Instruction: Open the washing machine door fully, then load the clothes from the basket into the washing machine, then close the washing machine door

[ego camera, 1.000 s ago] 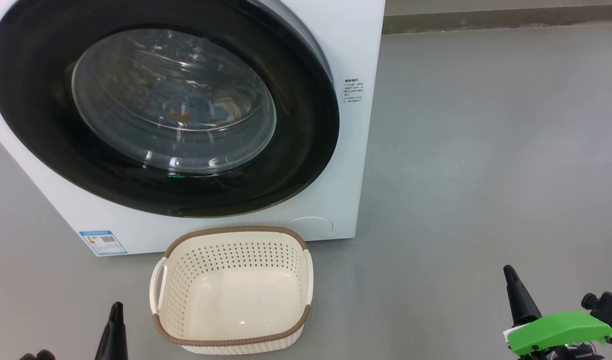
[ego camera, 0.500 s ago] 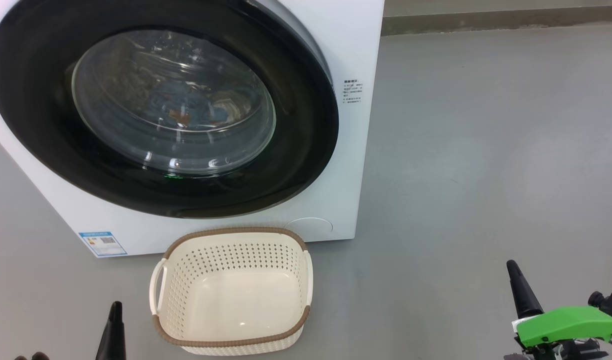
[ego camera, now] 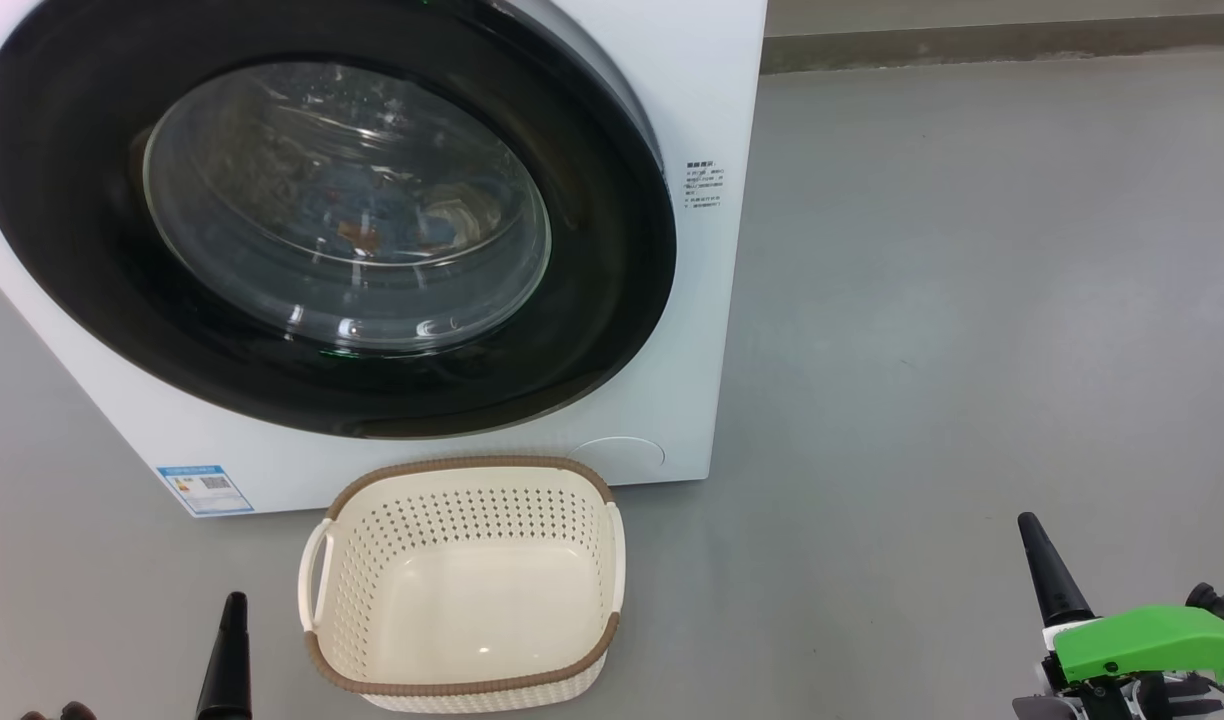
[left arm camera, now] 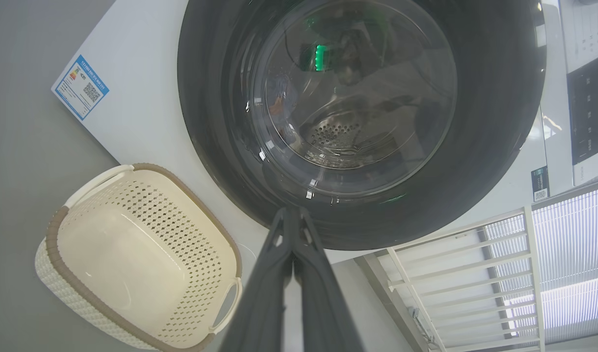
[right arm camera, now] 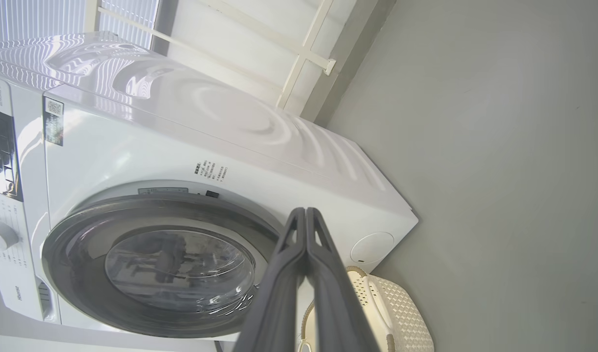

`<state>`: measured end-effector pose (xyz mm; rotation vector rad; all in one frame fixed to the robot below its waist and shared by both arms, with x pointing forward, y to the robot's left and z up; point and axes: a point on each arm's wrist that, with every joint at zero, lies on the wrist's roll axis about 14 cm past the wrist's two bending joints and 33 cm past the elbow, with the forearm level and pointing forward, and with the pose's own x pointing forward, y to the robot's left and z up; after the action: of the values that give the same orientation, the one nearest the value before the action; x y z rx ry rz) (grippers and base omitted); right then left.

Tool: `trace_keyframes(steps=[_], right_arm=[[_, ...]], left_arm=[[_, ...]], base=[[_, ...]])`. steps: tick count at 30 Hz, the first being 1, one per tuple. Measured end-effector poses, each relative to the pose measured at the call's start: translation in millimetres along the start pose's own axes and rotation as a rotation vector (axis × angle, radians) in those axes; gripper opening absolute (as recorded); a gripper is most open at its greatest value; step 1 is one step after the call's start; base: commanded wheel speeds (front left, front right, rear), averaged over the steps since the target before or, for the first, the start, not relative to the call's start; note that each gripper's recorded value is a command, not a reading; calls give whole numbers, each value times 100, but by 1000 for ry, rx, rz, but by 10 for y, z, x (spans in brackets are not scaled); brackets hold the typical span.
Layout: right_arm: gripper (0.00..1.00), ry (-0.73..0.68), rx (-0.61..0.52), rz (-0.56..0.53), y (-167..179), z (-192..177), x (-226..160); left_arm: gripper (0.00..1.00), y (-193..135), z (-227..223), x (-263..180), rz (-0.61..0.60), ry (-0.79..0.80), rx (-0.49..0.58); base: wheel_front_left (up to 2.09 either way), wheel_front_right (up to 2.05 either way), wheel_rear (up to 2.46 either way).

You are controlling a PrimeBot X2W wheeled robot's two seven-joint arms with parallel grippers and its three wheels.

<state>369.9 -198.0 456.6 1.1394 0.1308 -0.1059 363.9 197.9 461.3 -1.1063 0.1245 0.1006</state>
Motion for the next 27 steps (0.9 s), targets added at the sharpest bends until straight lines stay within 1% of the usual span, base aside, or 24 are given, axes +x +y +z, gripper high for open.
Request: trace_keyframes(steps=[7, 15, 27], right_arm=[[0, 2, 64, 4, 21, -1, 0], [0, -8, 165, 14, 51, 49, 6], [0, -17, 268, 41, 126, 114, 29]], left_arm=[[0, -20, 0, 4, -4, 3, -73], [0, -106, 31, 51, -24, 2, -163], [0, -156, 24, 58, -40, 13, -288]], base=[[0, 0, 0], [0, 0, 0], [0, 0, 0]])
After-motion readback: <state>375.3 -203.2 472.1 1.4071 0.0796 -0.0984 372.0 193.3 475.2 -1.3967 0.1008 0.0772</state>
